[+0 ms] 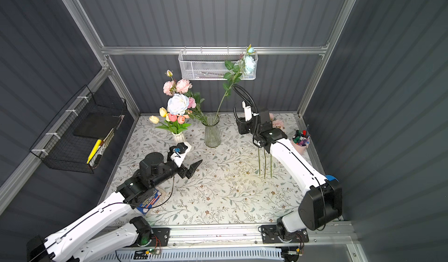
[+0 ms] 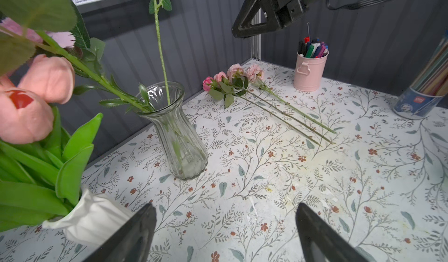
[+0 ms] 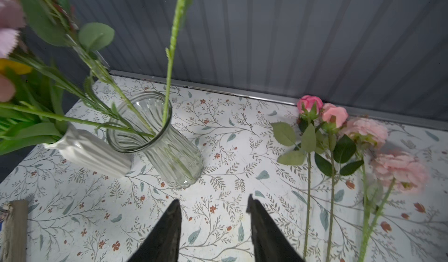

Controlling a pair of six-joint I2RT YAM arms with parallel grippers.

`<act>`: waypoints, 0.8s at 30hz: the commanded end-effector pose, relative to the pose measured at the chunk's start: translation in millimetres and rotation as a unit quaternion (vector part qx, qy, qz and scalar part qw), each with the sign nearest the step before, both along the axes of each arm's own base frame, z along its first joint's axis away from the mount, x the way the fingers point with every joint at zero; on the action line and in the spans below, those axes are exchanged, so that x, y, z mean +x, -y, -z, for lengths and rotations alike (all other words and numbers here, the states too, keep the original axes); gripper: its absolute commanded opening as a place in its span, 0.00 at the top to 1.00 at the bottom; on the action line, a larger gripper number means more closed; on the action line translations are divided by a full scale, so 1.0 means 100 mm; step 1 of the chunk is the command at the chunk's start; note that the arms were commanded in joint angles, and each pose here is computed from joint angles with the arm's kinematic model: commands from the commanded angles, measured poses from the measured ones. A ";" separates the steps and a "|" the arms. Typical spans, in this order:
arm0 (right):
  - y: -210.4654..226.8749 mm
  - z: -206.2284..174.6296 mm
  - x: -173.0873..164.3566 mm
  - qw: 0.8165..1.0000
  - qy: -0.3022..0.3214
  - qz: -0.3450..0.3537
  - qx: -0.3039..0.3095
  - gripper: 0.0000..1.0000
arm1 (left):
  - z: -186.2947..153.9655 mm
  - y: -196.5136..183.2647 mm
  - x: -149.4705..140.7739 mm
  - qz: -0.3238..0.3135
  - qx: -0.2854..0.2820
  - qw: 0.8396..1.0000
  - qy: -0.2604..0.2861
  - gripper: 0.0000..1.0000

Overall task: Pick out pink flowers from the vase
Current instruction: Pick up the flower from the vase.

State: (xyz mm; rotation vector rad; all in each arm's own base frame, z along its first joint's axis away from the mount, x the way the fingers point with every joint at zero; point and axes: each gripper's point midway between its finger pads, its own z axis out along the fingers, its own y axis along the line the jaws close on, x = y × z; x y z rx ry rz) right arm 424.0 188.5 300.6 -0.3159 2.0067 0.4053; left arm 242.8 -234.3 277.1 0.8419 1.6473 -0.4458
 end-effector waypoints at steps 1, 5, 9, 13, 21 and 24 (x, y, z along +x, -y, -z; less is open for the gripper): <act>-0.14 -0.33 -0.05 0.998 0.048 -0.046 0.020 0.53 | -0.07 0.01 -0.11 0.016 -0.025 0.999 -0.012 0.08; -0.18 -0.40 -0.04 0.997 0.049 -0.054 0.031 0.54 | -0.05 0.04 -0.12 0.023 -0.028 0.999 -0.017 0.08; -0.20 -0.40 -0.03 0.997 0.047 -0.057 0.033 0.54 | 0.01 0.10 -0.15 0.039 -0.030 0.998 -0.030 0.08; -0.20 -0.42 -0.04 0.996 0.050 -0.059 0.032 0.54 | 0.02 0.11 -0.16 0.044 -0.030 0.998 -0.030 0.08; -0.24 -0.49 -0.05 0.995 0.059 -0.072 0.026 0.55 | -0.01 0.12 -0.19 0.050 -0.038 0.998 -0.027 0.07; -0.26 -0.50 -0.04 0.995 0.057 -0.077 0.030 0.55 | 0.00 0.12 -0.19 0.052 -0.037 0.998 -0.029 0.07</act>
